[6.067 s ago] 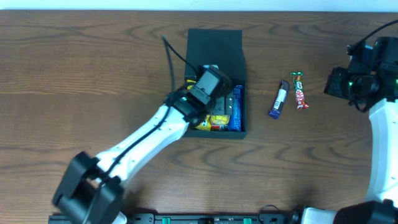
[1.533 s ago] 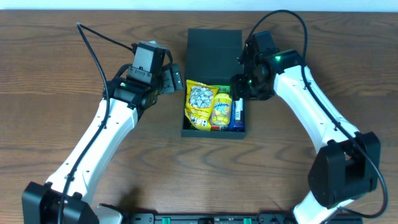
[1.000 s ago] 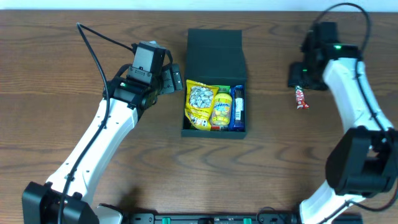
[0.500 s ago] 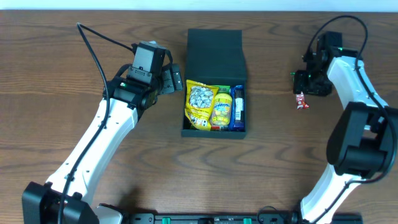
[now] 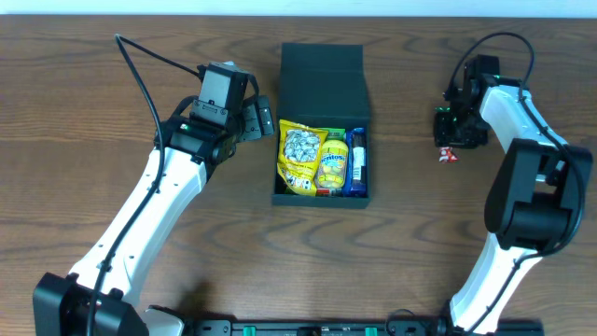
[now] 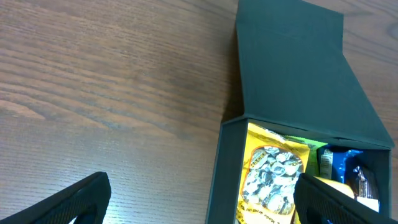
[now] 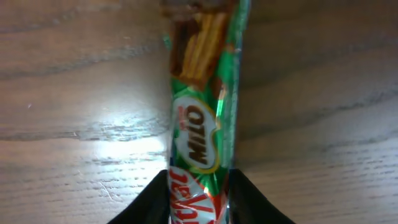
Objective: Pack container
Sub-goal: 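Grasp the KitKat Milo bar with the right gripper, then place the KitKat bar into the box and release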
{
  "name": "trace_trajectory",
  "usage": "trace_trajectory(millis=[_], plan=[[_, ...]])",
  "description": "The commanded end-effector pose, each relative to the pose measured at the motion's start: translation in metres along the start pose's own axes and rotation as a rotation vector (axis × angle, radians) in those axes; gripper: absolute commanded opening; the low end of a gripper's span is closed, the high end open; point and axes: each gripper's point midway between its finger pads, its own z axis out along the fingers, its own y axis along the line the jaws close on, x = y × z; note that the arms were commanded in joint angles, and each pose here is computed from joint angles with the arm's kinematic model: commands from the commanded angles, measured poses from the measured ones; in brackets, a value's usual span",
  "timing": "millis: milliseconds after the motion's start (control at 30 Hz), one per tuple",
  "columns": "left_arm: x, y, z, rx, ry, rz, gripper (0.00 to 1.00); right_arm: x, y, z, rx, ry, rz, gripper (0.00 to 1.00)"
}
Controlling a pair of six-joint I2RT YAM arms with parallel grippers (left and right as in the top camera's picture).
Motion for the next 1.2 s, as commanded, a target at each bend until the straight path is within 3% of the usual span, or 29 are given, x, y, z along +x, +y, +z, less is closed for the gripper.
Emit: trace_trajectory(millis=[0,67,267,433,533,700,1000,1100,1167], plan=[[-0.006,-0.002,-0.003,0.006,-0.013,0.014,0.95,0.003,0.003,0.006,0.001,0.012,-0.009,0.23],[-0.006,-0.002,-0.003,0.006,-0.013,0.014,0.95,0.003,0.003,0.006,0.002,0.012,-0.008,0.16],[-0.006,-0.002,-0.003,0.005,-0.013,0.014,0.95,-0.004,0.005,-0.002,-0.01,-0.006,-0.006,0.08],[-0.009,0.001,-0.003,-0.01,-0.028,0.05,0.95,-0.034,0.023,-0.055,-0.063,-0.113,-0.05,0.02],[-0.014,0.007,-0.004,-0.046,-0.053,0.073,0.95,-0.054,0.055,-0.107,-0.109,-0.229,-0.201,0.01],[-0.038,0.017,-0.025,-0.04,-0.142,0.075,0.95,-0.046,0.136,-0.159,-0.116,-0.351,-0.686,0.01],[-0.073,0.052,-0.121,-0.03,-0.362,0.007,0.95,0.015,0.232,-0.14,-0.137,-0.288,-1.319,0.01],[-0.07,0.054,-0.136,-0.024,-0.377,0.003,0.95,0.022,0.243,-0.134,-0.136,-0.293,-1.417,0.02],[-0.067,0.055,-0.141,-0.024,-0.377,0.003,0.95,0.022,0.248,-0.13,-0.14,-0.307,-1.455,0.08]])
